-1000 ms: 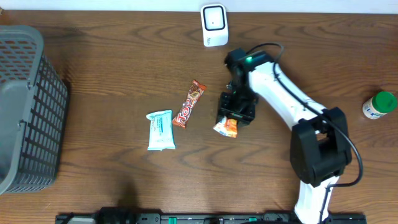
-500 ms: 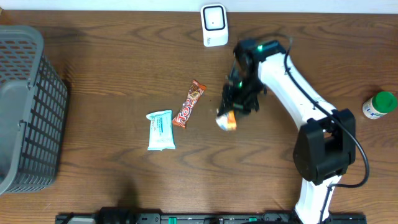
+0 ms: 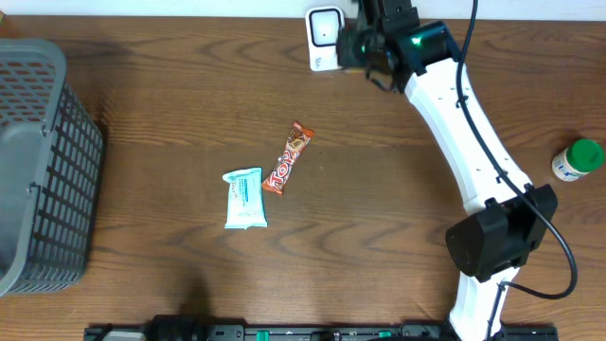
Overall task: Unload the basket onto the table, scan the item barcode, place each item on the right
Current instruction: 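Hold the tissue pack in front of the white scanner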
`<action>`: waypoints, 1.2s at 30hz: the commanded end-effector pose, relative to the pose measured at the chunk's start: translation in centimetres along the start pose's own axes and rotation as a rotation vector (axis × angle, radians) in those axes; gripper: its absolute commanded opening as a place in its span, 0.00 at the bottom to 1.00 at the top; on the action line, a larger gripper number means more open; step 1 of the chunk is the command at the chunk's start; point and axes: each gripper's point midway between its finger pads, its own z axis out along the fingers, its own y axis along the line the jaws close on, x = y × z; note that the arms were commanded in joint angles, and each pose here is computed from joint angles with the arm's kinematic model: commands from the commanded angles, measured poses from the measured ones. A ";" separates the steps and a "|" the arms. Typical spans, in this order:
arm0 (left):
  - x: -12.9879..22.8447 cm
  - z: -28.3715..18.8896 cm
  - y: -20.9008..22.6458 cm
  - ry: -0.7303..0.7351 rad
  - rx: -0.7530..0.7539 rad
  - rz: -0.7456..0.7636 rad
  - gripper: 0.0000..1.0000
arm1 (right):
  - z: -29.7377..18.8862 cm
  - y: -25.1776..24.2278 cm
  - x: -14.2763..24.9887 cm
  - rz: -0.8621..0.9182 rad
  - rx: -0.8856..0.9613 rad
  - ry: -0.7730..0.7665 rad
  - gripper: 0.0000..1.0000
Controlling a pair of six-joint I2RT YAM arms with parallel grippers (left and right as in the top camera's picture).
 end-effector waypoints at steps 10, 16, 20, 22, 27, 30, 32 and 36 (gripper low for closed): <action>0.1 0.0 0.1 0.000 -0.006 0.012 0.84 | 14.2 -1.6 -2.9 -0.133 0.119 -0.353 0.36; 0.1 0.0 0.1 0.000 -0.006 0.012 0.84 | 18.9 -1.4 -2.6 -0.156 0.115 -0.499 0.40; 0.1 0.0 0.1 0.000 -0.006 0.012 0.84 | 20.6 -2.0 -1.6 -0.149 0.135 -0.524 0.41; 0.1 0.0 0.1 0.000 -0.006 0.012 0.84 | 21.0 -2.1 -1.3 -0.151 0.136 -0.517 0.41; 0.1 0.0 0.1 0.000 -0.006 0.012 0.84 | 19.1 -1.7 -2.5 -0.170 0.143 -0.512 0.41; 0.1 0.0 0.1 0.000 -0.006 0.012 0.84 | 15.0 -1.4 -4.6 -0.176 0.151 -0.481 0.37; 0.1 0.0 0.1 0.000 -0.006 0.012 0.84 | 11.5 -1.9 -5.6 -0.179 0.170 -0.432 0.36; 0.1 0.0 0.1 0.000 -0.006 0.012 0.84 | 3.6 -4.6 -6.0 -0.237 0.242 -0.297 0.51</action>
